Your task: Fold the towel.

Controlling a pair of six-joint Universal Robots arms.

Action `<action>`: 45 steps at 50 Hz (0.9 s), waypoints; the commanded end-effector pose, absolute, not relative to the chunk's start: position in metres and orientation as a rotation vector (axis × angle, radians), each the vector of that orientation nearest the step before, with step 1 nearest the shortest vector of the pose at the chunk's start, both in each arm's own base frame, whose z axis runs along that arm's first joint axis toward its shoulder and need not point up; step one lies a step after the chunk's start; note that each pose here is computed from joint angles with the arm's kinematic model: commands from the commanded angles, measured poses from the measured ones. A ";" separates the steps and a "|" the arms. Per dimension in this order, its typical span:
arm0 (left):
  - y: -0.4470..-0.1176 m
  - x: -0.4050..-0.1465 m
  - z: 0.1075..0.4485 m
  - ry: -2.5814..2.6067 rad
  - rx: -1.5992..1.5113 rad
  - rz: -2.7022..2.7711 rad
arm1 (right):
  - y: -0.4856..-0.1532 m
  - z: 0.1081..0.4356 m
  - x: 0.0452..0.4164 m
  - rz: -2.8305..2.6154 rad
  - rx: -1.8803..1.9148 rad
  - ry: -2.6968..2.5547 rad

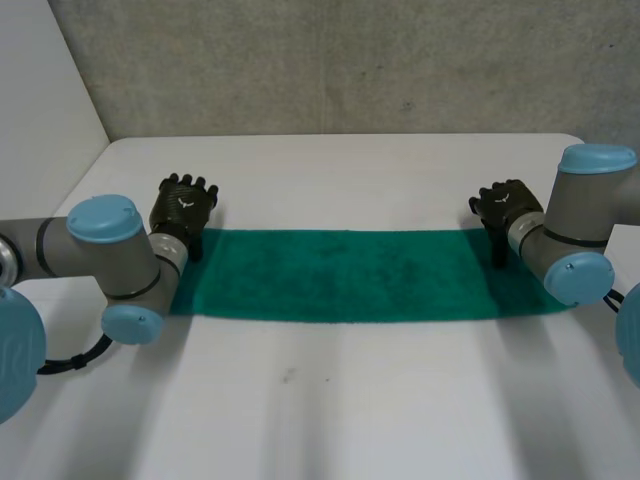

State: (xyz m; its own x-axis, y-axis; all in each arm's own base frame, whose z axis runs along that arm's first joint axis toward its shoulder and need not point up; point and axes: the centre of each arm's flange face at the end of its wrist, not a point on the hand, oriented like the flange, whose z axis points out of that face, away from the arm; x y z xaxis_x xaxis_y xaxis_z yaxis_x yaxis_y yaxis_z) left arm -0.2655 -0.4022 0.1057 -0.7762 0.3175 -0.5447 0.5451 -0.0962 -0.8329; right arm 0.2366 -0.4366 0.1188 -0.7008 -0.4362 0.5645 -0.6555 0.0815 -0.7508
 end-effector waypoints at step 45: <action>-0.287 -0.225 0.149 2.113 0.964 -1.867 | -0.379 0.127 0.118 1.550 0.746 -2.453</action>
